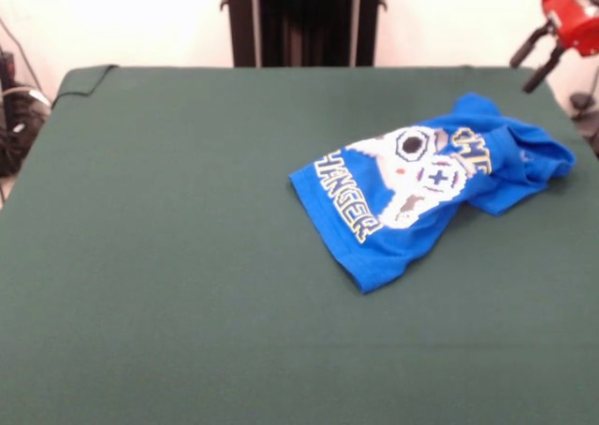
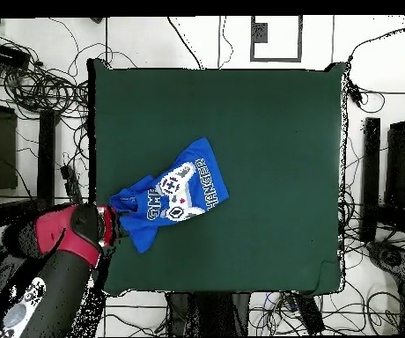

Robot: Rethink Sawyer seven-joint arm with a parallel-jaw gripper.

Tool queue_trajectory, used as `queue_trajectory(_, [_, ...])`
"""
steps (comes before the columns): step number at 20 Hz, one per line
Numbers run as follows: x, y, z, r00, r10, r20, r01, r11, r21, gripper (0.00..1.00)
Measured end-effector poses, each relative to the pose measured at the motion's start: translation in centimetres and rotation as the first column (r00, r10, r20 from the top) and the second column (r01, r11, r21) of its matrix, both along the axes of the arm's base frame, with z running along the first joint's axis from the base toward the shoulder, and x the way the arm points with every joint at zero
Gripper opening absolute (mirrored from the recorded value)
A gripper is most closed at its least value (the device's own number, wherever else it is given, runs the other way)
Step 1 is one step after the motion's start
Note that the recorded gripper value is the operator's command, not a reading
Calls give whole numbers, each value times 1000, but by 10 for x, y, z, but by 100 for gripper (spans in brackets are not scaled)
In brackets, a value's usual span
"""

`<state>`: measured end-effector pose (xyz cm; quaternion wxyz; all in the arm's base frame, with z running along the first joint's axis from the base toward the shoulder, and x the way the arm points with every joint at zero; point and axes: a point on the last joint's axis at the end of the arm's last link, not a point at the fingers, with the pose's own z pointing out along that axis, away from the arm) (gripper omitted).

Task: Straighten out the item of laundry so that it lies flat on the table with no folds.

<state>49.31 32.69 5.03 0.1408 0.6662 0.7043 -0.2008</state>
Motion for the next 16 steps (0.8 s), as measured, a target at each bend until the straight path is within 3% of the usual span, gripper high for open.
queue_trajectory(9, [-48, -3, -58, 994, 69, -80, -79, 989, -122, 100])
queue_trajectory(16, [-68, -17, -93, 989, 94, -113, -113, 978, -177, 100])
